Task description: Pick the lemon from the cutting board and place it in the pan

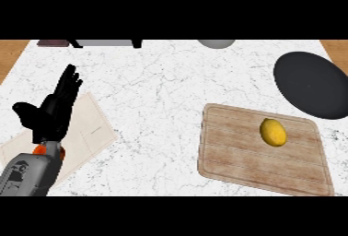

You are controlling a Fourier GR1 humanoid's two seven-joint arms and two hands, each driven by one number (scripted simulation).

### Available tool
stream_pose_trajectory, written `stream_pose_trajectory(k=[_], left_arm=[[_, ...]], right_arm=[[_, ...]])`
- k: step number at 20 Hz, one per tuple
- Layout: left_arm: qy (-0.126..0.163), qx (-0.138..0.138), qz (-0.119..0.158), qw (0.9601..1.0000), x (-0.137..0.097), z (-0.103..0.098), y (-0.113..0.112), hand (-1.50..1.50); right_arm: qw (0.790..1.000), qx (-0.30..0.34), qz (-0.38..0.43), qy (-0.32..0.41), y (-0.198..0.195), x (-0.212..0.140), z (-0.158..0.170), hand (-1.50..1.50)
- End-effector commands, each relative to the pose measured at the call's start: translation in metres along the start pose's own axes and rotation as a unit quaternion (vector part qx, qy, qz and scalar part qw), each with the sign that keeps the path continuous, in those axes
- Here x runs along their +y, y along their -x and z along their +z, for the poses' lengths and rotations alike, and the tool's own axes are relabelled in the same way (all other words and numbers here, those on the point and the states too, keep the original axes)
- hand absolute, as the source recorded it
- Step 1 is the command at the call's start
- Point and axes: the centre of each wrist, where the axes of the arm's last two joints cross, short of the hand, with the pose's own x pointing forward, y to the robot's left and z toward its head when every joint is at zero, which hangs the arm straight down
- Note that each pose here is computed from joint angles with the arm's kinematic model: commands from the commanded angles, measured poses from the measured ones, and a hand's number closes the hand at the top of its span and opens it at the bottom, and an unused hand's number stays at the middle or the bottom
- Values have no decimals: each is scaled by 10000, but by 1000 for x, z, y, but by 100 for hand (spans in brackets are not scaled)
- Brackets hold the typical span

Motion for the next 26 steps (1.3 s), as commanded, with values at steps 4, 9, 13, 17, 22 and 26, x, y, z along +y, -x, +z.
stream_pose_trajectory(k=[4,9,13,17,22,26], left_arm=[[-72,21,-23,10000,8,7,0,0],[-68,31,44,10000,-1,-2,-4,0],[93,20,27,10000,-16,2,19,0],[-57,-16,29,10000,10,-3,18,0],[12,-57,40,10000,7,-5,-15,0],[8,7,46,10000,18,2,3,0]], right_arm=[[9993,-144,-27,-347,-12,50,-4,-150],[9975,433,116,-544,-24,39,-24,-150],[9972,686,30,-296,-1,42,-30,-150],[9938,995,294,-406,0,54,-14,-150],[9905,1030,258,-869,17,76,-41,-150],[9890,1008,225,-1059,32,79,-38,-150]])
